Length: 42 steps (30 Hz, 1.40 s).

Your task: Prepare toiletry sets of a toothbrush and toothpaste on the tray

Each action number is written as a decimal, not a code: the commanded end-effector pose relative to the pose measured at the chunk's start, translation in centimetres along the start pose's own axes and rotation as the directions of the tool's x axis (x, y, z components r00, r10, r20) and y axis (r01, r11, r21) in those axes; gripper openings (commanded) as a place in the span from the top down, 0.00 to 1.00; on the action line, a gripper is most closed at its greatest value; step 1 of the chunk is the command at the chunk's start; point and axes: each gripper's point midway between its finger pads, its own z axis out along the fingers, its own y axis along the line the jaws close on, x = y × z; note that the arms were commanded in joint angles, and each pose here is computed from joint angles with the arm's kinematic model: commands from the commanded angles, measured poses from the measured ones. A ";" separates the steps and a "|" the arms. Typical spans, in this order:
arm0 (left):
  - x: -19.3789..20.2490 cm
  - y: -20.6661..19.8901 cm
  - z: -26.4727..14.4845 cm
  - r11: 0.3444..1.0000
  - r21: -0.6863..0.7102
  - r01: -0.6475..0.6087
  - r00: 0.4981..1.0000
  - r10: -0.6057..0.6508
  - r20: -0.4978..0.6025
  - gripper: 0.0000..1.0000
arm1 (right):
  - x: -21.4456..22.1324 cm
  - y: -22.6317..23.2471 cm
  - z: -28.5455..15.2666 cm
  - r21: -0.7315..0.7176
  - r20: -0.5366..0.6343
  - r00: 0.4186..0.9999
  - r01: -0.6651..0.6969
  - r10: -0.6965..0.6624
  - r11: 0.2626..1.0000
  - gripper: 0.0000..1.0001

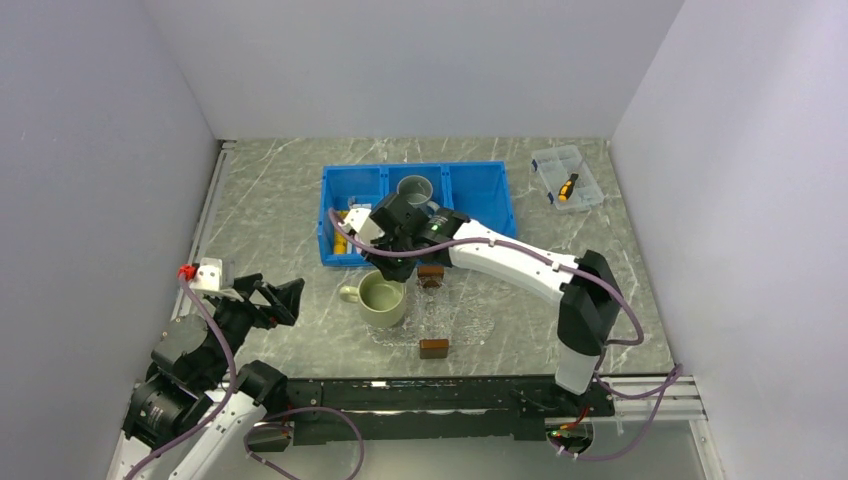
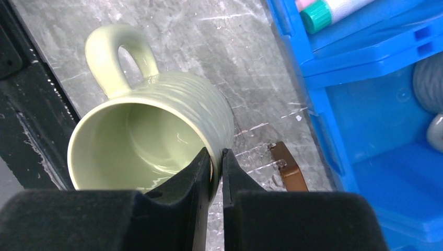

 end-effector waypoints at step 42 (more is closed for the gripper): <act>-0.1 -0.3 0.5 1.000 0.009 -0.002 1.000 0.002 -0.004 0.01 | 0.6 1.3 3.4 -0.035 0.094 0.996 -0.003 0.006 0.999 1.00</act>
